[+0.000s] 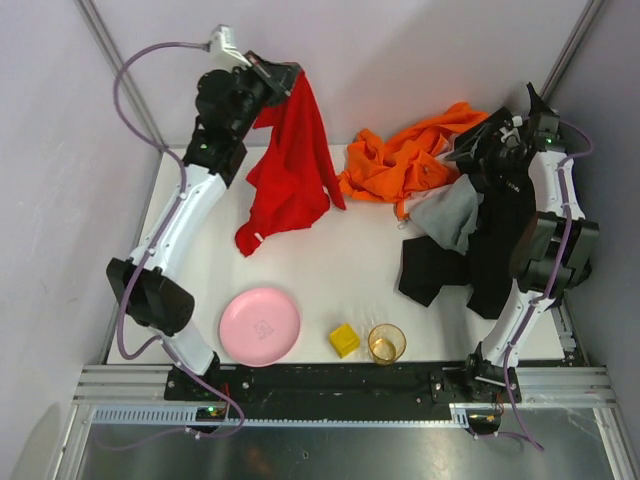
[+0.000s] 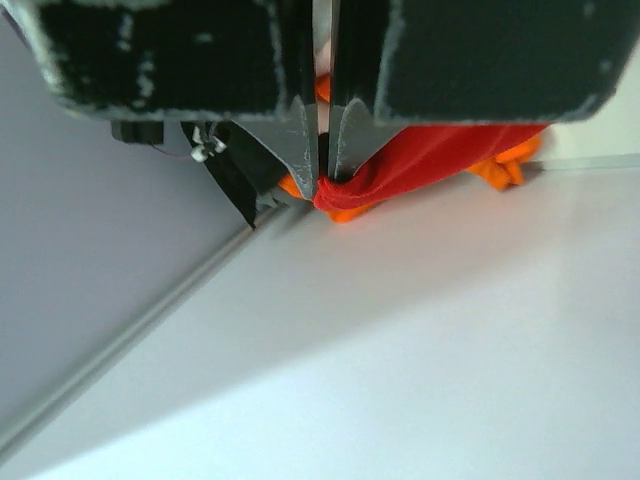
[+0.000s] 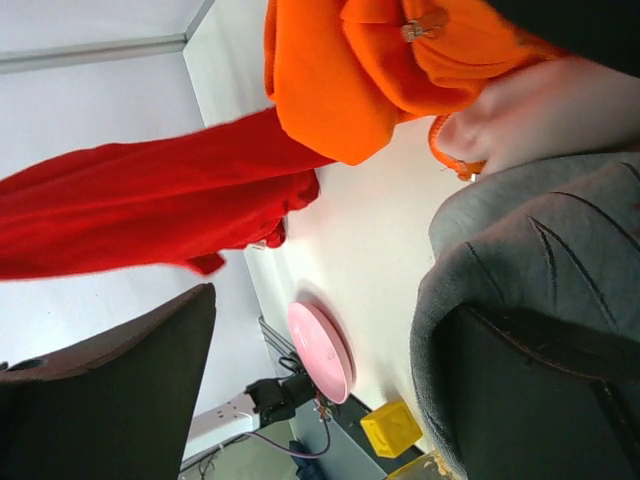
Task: Pick out a specific cloth from the pile
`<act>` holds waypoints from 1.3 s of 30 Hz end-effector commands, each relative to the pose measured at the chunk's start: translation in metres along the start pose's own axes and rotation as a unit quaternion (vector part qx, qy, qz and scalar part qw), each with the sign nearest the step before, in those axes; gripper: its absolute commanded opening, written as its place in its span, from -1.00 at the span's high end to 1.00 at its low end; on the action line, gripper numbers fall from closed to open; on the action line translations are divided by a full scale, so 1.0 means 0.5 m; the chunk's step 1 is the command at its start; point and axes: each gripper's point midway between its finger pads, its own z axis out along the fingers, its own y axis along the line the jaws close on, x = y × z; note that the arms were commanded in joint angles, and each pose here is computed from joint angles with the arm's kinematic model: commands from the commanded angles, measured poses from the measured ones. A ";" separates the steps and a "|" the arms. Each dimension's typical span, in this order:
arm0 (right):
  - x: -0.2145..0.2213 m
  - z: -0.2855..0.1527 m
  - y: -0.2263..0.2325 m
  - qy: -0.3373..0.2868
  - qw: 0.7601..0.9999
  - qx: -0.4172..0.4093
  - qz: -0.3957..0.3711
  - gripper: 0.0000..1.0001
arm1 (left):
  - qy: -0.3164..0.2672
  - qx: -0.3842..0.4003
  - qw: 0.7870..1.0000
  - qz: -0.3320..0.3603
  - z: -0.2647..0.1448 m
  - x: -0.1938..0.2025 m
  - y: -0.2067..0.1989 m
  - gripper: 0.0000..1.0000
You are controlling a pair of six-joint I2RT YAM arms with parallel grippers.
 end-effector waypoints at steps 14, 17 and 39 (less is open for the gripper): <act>0.009 0.000 0.086 -0.016 0.996 0.001 -0.083 -0.84 | -0.172 -0.073 0.975 0.123 -0.218 -0.388 0.032 0.99; 0.016 0.002 0.068 -0.013 0.996 0.026 -0.087 -0.84 | -0.166 -0.086 0.975 0.124 -0.239 -0.385 0.051 0.99; 0.122 -0.113 -0.101 -0.056 0.938 0.318 -0.130 -0.99 | 0.120 -0.291 0.948 -0.048 -0.301 0.146 0.507 0.99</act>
